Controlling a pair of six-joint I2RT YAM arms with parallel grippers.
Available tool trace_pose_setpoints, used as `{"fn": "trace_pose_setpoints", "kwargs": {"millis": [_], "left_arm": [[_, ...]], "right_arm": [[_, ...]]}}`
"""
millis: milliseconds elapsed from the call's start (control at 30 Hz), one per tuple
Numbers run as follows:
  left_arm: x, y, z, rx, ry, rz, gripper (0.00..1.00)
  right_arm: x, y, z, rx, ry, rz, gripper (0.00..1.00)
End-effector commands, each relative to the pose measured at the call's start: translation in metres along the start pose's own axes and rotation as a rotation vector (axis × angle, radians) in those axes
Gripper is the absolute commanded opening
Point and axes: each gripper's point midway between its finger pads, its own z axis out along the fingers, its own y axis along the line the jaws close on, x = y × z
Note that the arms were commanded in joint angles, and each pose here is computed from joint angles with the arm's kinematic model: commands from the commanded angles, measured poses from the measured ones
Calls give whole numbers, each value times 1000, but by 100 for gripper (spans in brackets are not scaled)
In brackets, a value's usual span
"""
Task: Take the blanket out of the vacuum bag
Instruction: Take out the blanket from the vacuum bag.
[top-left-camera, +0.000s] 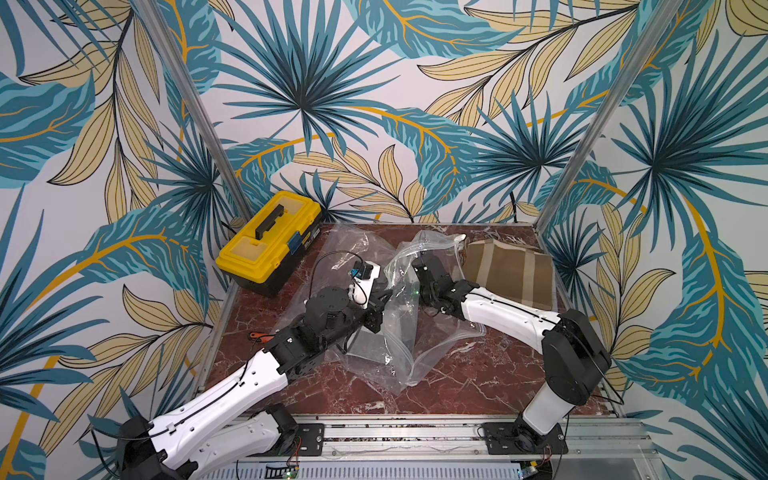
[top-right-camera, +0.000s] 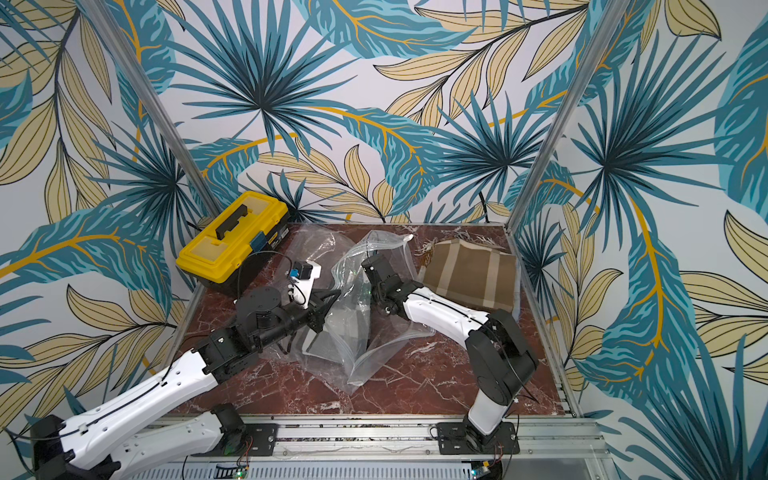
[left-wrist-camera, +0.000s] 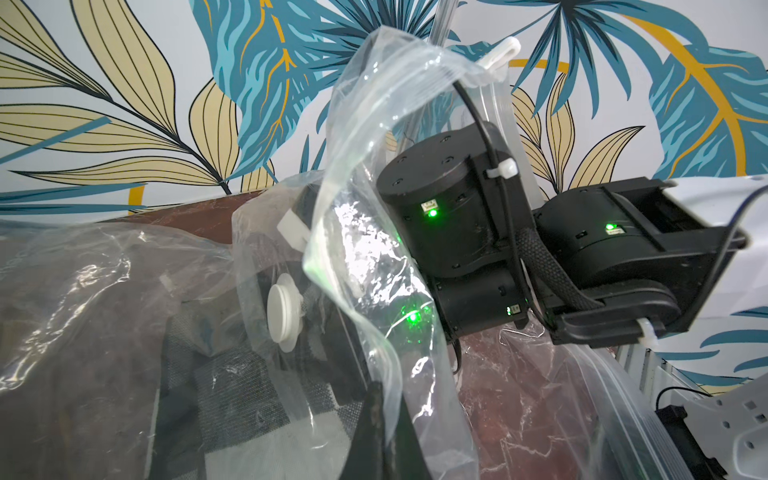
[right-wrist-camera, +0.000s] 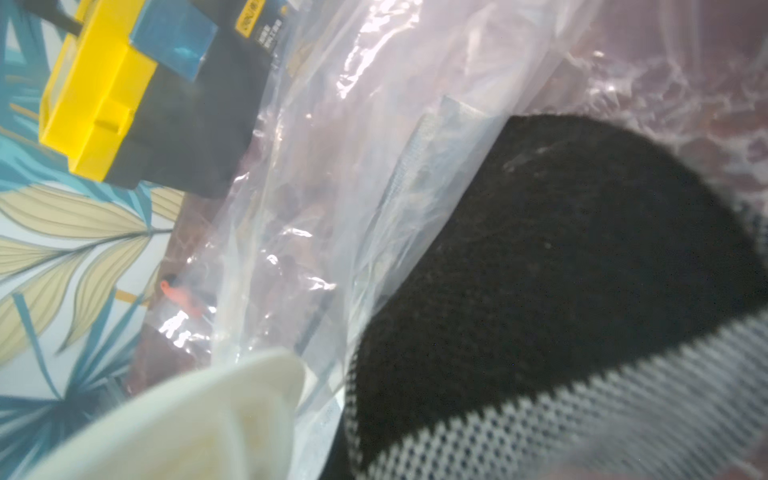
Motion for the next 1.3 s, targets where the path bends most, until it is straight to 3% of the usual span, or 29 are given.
{"fn": "trace_pose_setpoints", "kwargs": {"millis": [0,267,300,467,600,833,1067,1267], "left_arm": [[-2,1,-3,-7,-4,20,0],[3,11,-4,-64,6,22,0],[1,20,-5,-113,-4,21,0],[-10,46,-18,-263,-80,-4,0],[-26,59,-36,-346,-164,-7,0],[-39,79,-54,-454,-220,25,0],[-14,76,-25,-370,-188,-38,0],[-6,70,-8,-319,-181,-69,0]], "right_arm": [[-18,8,-15,6,-53,-38,1],[-19,-36,-37,278,-41,-82,0],[-19,-33,-37,256,-45,-75,0],[-19,-1,-15,-168,-81,130,0],[-18,10,-7,-309,-48,194,0],[-17,13,-27,-283,-43,137,0],[-34,59,-60,-334,-74,56,0],[-20,96,-46,-347,-28,-9,0]]}}
